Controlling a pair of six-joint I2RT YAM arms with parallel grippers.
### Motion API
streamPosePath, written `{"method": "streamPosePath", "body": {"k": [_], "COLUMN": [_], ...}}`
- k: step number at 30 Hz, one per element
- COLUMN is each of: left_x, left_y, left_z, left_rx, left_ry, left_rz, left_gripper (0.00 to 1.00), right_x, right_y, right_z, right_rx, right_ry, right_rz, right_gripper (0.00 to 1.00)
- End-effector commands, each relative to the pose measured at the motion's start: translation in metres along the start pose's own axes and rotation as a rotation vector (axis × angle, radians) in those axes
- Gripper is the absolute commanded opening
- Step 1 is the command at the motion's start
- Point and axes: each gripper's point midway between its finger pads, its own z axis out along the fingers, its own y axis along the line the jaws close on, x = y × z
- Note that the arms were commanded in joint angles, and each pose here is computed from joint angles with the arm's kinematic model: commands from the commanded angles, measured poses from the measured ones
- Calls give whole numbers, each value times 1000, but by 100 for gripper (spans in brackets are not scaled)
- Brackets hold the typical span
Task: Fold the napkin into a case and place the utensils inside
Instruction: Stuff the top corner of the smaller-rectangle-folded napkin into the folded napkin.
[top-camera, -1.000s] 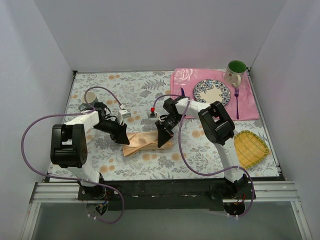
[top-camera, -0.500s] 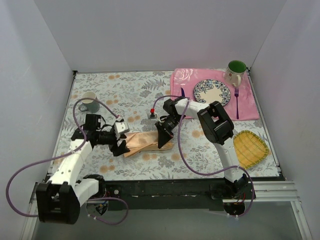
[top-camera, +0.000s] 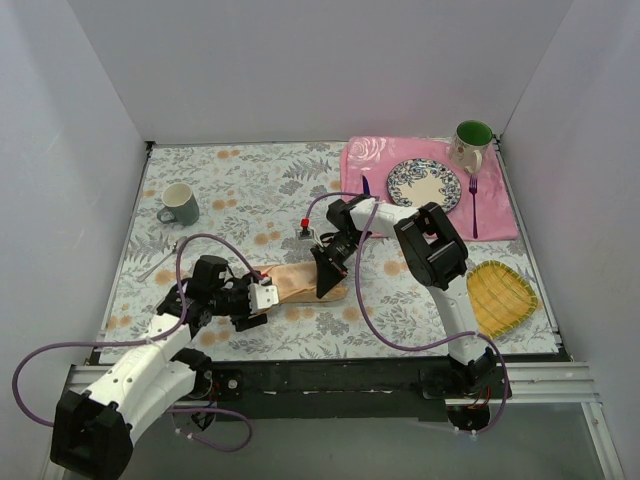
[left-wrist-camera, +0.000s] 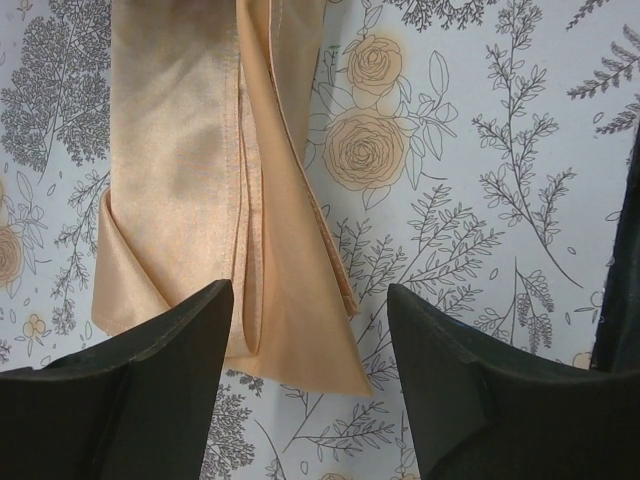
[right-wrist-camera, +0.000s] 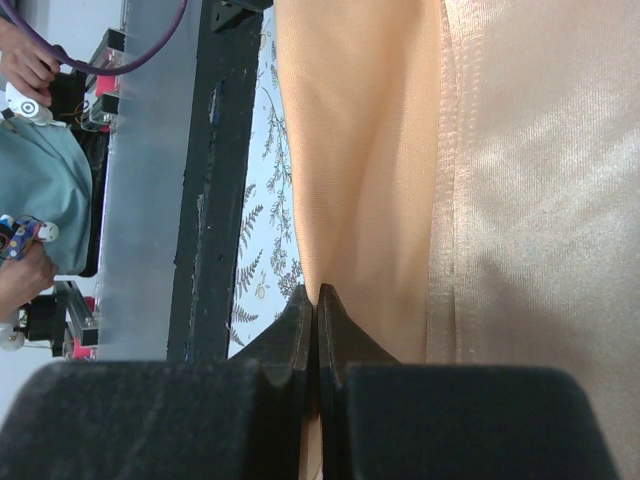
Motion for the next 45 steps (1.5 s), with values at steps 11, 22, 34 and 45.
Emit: {"method": "streamPosePath", "body": {"k": [11,22,34,45], "left_x": [4,-2,-11,-16], "left_y": [9,4,0,18], "left_z": [17,20,24,22], "left_rx": [-24,31,149,253], "left_ry": [51,49,39,26], "left_rz": [47,-33,-150,-331], "left_gripper": [39,0,0,0], "right_x": [0,0,-25,-61], "right_y": [3,4,19,30], "right_z": [-3,-6,-21,-6], "right_rx": [0,46,187,411], "right_ry": [-15,-14,-81,-140], "right_rz": [2,-59,-284,-640], "right_gripper": [1,7,52,62]}}
